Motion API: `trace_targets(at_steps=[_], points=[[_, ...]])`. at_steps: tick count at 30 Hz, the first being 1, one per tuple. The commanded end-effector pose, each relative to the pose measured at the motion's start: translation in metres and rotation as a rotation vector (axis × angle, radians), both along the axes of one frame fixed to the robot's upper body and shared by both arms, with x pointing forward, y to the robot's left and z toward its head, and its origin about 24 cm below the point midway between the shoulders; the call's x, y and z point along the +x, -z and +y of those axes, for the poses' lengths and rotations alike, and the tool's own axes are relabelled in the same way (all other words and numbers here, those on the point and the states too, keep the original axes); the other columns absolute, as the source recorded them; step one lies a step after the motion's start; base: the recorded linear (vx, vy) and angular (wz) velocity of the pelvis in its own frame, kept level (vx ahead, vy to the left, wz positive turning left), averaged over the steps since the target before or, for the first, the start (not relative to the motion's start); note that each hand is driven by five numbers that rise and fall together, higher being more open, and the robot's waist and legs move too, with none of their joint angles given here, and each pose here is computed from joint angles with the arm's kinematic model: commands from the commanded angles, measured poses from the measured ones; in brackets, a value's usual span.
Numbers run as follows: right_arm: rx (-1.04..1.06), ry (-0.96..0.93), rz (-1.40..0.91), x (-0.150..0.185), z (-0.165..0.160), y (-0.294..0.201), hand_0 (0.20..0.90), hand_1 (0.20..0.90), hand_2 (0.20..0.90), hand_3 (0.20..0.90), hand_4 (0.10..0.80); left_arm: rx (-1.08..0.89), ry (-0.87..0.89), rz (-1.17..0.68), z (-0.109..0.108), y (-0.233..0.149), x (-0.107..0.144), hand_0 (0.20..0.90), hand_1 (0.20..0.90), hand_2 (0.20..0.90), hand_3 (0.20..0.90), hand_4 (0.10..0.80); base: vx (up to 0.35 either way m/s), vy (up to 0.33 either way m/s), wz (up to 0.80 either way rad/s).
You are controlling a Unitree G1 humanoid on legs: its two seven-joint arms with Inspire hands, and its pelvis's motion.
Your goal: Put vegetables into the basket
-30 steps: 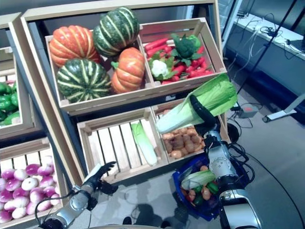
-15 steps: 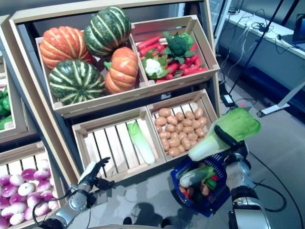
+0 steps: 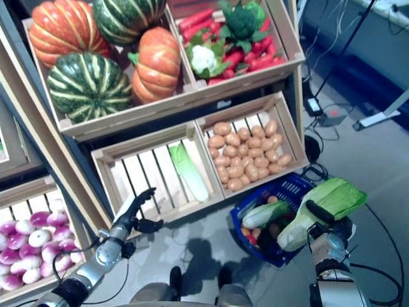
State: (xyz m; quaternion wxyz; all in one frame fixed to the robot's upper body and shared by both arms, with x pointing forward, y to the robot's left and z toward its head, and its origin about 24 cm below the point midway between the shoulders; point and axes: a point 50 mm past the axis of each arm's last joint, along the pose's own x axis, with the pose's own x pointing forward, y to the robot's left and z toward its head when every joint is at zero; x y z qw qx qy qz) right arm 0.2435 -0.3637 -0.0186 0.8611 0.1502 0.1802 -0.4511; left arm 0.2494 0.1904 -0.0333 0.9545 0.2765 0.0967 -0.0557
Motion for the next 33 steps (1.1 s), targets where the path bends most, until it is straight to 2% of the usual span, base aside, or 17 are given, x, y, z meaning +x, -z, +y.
trace_targets(at_steps=[1,6,12,17,18,23,33], points=[[-0.269,0.061,-0.287,0.039,-0.025,-0.09,0.3,0.3,0.3,0.3,0.4,-0.108,0.092,-0.347,-0.021,-0.068,0.033,0.9,0.9,0.9,0.9,0.8,-0.159,-0.017,0.0],[-0.333,0.039,-0.398,0.058,-0.024,-0.13,0.3,0.3,0.3,0.3,0.4,-0.138,0.159,-0.438,-0.026,-0.088,0.032,0.9,0.9,0.9,0.9,0.8,-0.182,0.0,0.06],[-0.386,0.038,-0.439,0.069,-0.03,-0.167,0.3,0.3,0.3,0.3,0.4,-0.125,0.249,-0.576,-0.039,-0.113,0.031,0.9,0.9,0.9,0.9,0.8,-0.088,0.046,0.12],[-0.424,0.038,-0.463,0.075,-0.034,-0.19,0.3,0.3,0.3,0.3,0.4,-0.156,0.288,-0.622,-0.047,-0.125,0.031,0.9,0.9,0.9,0.9,0.8,-0.077,0.037,-0.01],[-0.419,0.044,-0.471,0.076,-0.035,-0.196,0.9,0.9,0.9,0.9,0.8,-0.147,0.313,-0.636,-0.051,-0.126,0.029,0.9,0.9,0.9,0.9,0.8,-0.065,0.021,-0.02],[-0.391,0.034,-0.468,0.076,-0.041,-0.202,0.9,0.9,0.9,0.9,0.8,-0.118,0.33,-0.654,-0.056,-0.125,0.026,0.9,0.9,0.9,0.9,0.8,-0.026,0.01,0.0],[-0.32,-0.007,-0.472,0.073,-0.048,-0.197,0.9,0.9,0.9,0.9,0.8,-0.118,0.279,-0.658,-0.048,-0.124,0.027,0.9,0.9,0.9,0.9,0.8,-0.005,0.0,-0.02]])
